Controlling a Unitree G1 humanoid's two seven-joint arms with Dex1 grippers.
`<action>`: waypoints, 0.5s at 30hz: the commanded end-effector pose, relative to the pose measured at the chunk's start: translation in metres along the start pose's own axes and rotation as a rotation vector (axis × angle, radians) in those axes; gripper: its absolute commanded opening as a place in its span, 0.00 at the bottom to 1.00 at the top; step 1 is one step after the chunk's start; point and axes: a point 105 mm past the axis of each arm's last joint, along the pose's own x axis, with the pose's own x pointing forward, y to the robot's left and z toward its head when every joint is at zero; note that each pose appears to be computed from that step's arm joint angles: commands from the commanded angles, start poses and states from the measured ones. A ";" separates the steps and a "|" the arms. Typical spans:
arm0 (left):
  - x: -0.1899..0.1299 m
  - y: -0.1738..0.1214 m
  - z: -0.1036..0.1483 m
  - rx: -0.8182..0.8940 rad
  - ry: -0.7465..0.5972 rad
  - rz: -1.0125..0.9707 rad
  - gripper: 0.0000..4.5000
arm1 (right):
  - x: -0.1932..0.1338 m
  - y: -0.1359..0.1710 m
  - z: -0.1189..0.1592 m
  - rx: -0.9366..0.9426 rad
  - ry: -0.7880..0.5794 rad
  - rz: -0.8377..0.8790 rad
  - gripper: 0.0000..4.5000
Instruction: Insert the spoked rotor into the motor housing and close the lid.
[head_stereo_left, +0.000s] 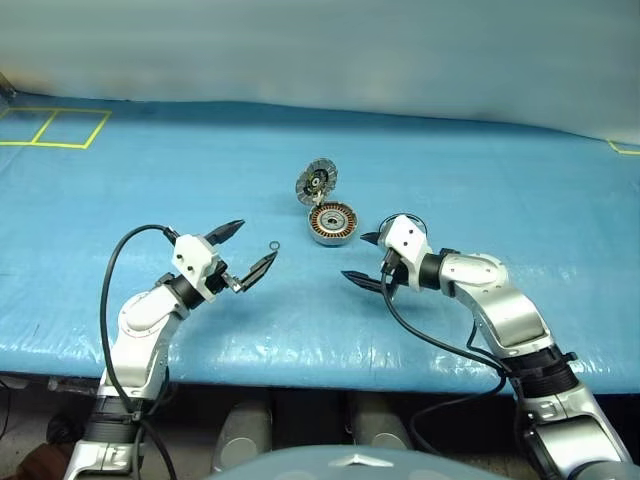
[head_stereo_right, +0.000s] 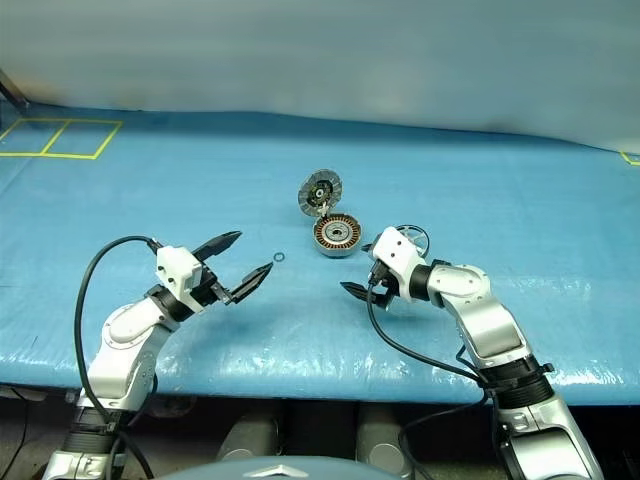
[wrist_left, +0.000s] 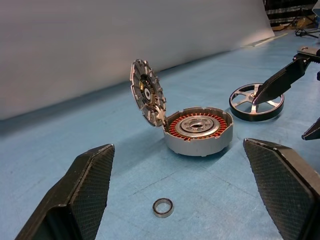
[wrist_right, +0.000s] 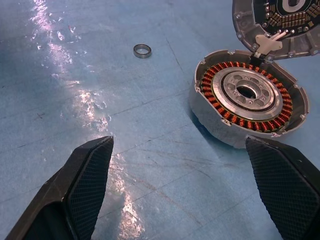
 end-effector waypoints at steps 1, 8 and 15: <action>0.001 0.002 0.005 0.021 -0.032 0.006 1.00 | 0.000 -0.003 0.007 -0.045 -0.007 0.001 0.99; 0.004 0.000 0.002 0.016 -0.035 0.005 1.00 | -0.001 -0.008 0.002 -0.188 0.123 0.033 0.99; 0.007 -0.013 -0.006 -0.031 -0.048 0.007 1.00 | 0.019 -0.025 0.019 -0.585 0.348 0.157 0.99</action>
